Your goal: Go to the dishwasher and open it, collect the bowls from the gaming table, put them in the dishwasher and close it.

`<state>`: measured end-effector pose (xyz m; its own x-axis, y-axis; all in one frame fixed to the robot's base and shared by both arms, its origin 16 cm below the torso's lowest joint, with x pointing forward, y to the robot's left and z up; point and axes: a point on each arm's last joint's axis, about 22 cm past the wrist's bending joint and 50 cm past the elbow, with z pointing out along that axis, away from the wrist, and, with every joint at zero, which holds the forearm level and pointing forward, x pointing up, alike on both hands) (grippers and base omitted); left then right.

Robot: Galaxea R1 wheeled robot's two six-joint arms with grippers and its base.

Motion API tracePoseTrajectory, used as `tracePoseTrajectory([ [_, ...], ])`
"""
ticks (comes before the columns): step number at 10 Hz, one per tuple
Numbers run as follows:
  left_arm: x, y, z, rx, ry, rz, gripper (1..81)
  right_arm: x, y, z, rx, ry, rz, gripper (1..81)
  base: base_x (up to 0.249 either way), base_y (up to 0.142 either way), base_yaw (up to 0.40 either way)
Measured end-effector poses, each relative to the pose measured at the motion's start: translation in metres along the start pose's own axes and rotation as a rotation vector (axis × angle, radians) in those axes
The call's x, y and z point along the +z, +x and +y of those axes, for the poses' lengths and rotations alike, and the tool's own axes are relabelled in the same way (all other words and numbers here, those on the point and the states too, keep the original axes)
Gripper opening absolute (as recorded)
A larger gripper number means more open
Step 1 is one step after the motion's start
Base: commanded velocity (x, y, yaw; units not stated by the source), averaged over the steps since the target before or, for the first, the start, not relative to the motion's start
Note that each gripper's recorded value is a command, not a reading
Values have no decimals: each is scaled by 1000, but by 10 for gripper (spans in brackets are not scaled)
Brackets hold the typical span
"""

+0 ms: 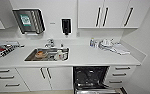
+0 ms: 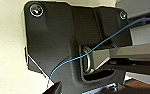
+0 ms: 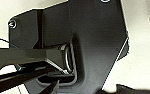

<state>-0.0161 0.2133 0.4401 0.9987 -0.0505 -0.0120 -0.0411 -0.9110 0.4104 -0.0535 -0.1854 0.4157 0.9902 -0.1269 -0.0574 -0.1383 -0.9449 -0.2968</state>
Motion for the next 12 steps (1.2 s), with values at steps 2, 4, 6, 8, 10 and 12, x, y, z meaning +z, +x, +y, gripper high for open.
tracePoseTrajectory([
  [2, -3, 1, 1, 15, 2, 32, 811, -1, 5, -1, -14, 5, 37, 811, 0, 0, 0],
  [4, -5, 3, 2, 23, 3, 46, 811, -3, 5, -2, -19, 7, 50, 811, 0, 0, 0],
  [6, -6, 15, 2, 30, 3, 57, 811, -3, 17, -4, -24, 8, 61, 811, 0, 0, 0],
  [8, -7, 27, 2, 34, 4, 77, 811, -4, 30, -5, -30, 10, 80, 811, 0, 0, 0],
  [10, -2, 16, 9, -40, -1, 58, 811, -3, 19, -4, -27, 7, 63, 811, 0, 0, 0],
  [12, 2, 13, 2, -81, 24, 44, 811, -3, 21, -4, -29, 8, 67, 811, 0, 0, 0],
])
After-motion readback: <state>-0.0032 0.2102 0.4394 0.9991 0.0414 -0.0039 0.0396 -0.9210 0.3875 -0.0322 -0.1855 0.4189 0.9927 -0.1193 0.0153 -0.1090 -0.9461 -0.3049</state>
